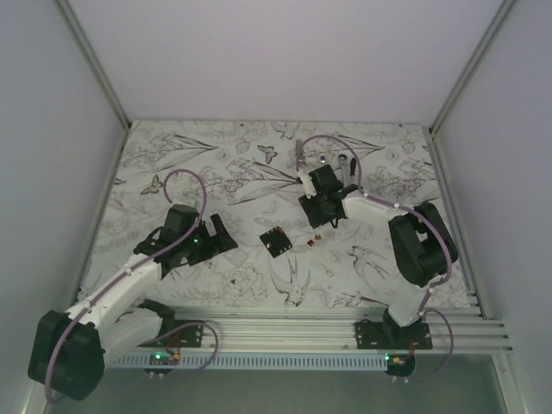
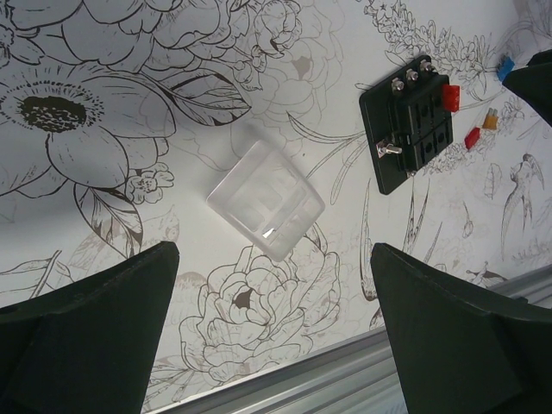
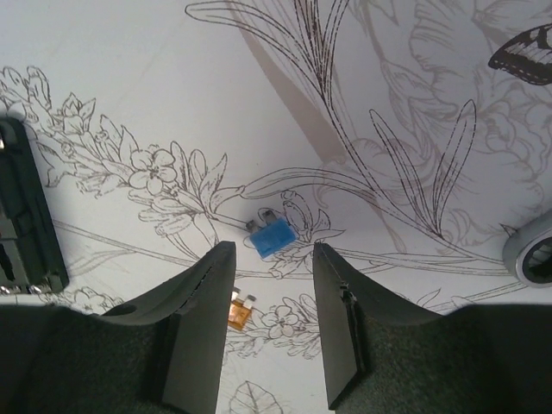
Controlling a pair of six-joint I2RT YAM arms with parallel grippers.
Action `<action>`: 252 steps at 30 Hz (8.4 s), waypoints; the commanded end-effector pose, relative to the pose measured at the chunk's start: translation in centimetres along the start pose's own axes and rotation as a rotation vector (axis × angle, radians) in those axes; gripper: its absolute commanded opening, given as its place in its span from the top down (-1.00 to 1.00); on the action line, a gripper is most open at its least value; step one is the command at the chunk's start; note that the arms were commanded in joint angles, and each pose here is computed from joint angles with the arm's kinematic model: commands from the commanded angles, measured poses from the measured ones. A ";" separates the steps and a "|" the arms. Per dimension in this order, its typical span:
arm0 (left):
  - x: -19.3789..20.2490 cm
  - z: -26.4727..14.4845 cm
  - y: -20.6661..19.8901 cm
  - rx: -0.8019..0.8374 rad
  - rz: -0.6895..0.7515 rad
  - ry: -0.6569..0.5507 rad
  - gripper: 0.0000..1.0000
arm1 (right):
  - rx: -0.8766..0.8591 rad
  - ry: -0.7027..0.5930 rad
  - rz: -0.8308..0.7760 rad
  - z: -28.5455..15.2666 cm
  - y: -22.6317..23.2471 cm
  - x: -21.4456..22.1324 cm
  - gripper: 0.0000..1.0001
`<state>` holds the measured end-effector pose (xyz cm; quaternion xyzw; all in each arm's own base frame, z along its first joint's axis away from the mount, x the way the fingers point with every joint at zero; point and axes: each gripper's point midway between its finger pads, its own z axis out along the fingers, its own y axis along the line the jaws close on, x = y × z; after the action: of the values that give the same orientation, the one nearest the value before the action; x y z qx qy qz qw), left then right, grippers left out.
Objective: Snap on the fuse box
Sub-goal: Pick up the fuse from the center of the board.
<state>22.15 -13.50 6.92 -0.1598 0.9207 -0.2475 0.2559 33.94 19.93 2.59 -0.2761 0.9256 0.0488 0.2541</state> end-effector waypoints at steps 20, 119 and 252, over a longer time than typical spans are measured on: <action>-0.1 -0.3 -0.6 0.028 0.029 -0.002 -1.00 | -0.131 0.023 -0.181 1.4 0.6 -0.5 0.08; -3.6 -2.5 -17.3 0.489 -0.010 -0.158 1.00 | -0.557 -0.854 0.244 -19.4 11.9 -9.8 0.03; -3.2 -7.7 -9.9 0.413 0.053 -0.473 0.31 | -0.710 -0.640 0.282 -18.7 16.0 -7.5 1.00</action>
<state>22.29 -20.03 22.27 -0.1385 0.7294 -0.4604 0.4866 21.47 34.13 23.48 -0.1558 0.7017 0.5658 0.4040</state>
